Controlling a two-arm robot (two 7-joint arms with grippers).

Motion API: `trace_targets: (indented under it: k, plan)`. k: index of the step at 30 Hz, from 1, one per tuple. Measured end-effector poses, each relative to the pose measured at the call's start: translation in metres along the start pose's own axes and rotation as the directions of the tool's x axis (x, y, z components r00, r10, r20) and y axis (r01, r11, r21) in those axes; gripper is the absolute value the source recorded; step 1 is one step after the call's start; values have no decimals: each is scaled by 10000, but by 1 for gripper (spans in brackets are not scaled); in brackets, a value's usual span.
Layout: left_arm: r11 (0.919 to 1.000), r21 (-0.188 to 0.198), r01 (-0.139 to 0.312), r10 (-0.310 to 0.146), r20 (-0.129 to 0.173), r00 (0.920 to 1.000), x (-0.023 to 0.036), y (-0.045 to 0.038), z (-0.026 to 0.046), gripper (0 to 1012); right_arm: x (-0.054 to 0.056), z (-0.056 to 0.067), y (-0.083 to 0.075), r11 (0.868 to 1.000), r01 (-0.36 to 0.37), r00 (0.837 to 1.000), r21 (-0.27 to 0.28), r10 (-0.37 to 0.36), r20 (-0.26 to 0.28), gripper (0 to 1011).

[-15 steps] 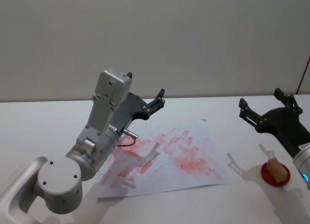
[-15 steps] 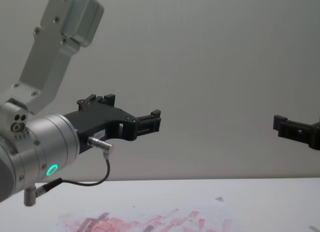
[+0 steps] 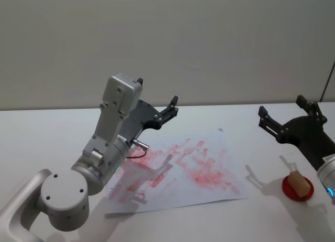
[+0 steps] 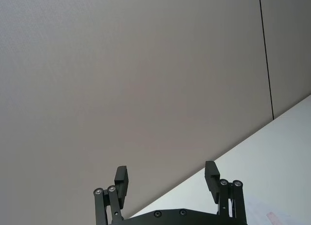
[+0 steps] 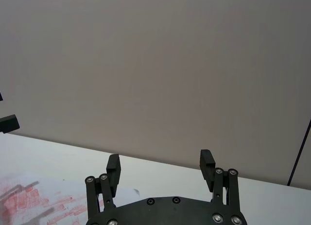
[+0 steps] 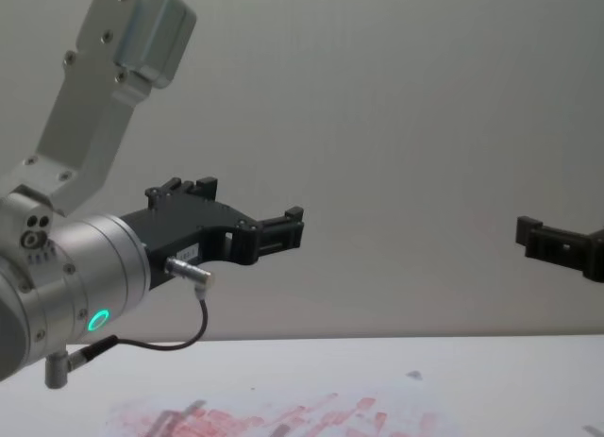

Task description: Use the one hand to pick up the stamp and affix it onto the A4 paper.

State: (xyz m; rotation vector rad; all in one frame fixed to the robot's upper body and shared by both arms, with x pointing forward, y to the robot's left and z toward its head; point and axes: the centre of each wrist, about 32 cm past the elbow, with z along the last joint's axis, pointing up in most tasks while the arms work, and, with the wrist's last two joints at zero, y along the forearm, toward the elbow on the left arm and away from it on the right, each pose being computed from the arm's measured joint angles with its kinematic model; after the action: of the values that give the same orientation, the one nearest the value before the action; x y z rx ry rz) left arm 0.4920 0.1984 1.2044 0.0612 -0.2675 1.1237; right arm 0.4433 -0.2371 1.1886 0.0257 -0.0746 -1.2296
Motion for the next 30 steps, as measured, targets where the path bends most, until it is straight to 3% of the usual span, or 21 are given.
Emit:
trace_targets:
  k: [30]
  plan:
    - [10000, 0, 0, 0, 0, 10000, 0, 0, 0, 1001, 0, 1, 0, 10000, 0, 10000, 3, 0, 0, 1001]
